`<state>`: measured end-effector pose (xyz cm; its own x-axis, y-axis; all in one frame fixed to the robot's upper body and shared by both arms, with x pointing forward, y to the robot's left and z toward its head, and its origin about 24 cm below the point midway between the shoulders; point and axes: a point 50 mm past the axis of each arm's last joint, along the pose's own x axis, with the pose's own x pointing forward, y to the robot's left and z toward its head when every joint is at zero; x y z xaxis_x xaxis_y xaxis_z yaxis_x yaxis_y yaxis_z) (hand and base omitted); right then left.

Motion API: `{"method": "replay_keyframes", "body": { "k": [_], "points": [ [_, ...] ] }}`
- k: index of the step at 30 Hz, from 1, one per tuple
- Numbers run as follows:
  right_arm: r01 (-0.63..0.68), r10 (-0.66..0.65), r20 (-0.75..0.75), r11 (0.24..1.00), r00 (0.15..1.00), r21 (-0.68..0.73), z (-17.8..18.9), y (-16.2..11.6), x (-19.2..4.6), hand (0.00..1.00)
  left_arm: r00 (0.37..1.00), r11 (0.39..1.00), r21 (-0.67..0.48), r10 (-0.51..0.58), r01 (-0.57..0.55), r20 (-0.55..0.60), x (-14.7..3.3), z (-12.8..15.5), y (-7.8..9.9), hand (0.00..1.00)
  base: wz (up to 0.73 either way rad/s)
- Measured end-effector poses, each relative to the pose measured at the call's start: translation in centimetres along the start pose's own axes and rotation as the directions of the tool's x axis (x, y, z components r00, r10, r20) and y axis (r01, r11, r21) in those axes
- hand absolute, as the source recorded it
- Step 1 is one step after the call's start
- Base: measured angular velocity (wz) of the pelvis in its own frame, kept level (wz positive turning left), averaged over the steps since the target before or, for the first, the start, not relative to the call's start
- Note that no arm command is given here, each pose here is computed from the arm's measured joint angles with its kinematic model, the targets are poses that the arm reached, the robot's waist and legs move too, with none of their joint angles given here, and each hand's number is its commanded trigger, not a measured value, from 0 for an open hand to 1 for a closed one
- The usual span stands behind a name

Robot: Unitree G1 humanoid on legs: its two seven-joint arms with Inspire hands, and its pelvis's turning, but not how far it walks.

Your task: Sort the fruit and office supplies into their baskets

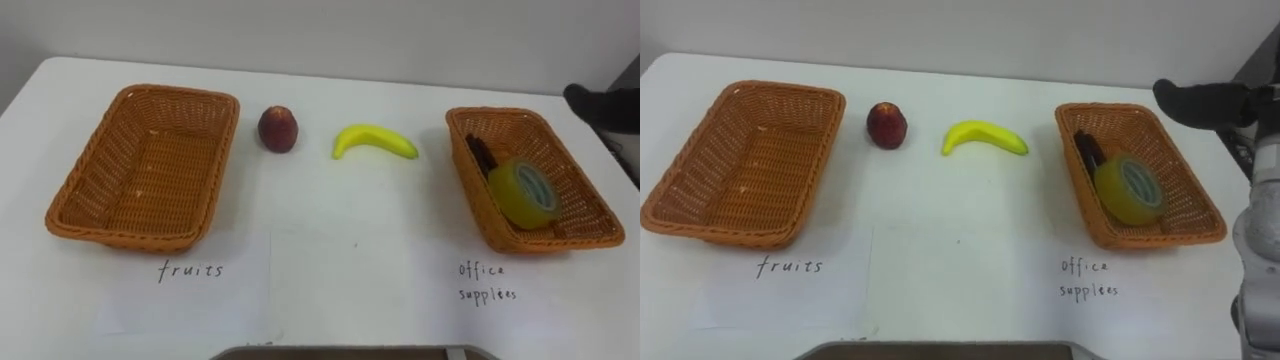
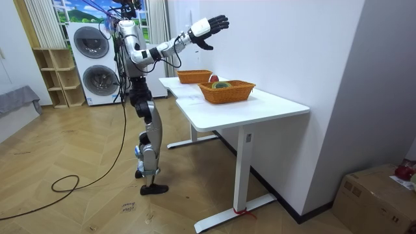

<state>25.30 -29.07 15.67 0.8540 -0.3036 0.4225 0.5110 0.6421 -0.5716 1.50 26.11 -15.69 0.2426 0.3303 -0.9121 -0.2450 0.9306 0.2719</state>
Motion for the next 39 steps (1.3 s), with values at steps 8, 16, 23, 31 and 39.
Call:
{"method": "replay_keyframes", "body": {
  "k": [8,16,23,31,39],
  "points": [
    [-0.007,0.007,0.032,1.0,0.999,0.003,1.0,0.8,0.7,0.0,1.0,1.0,0.005,0.003,-0.003,0.003,0.1,0.3,0.1,0.0,0.0],
    [-0.056,0.051,0.099,0.997,0.994,0.056,3.0,2.3,1.5,0.0,1.0,1.0,0.024,-0.011,0.01,0.023,0.2,1.1,-0.2,0.0,0.0],
    [-0.121,0.104,0.129,0.984,0.986,0.134,4.0,3.6,1.7,0.0,1.0,0.999,0.034,0.0,0.0,0.016,0.2,0.8,-0.2,0.0,0.04],
    [-0.199,0.18,0.145,0.971,0.973,0.129,4.4,4.4,1.8,0.0,1.0,0.999,0.036,0.013,-0.013,-0.022,0.0,-0.2,0.1,0.0,0.06],
    [-0.3,0.297,0.044,0.949,0.954,0.092,2.5,6.3,1.5,0.0,0.996,0.999,0.042,0.022,-0.019,-0.082,0.0,-0.9,0.3,0.0,0.09]
  ]
}}
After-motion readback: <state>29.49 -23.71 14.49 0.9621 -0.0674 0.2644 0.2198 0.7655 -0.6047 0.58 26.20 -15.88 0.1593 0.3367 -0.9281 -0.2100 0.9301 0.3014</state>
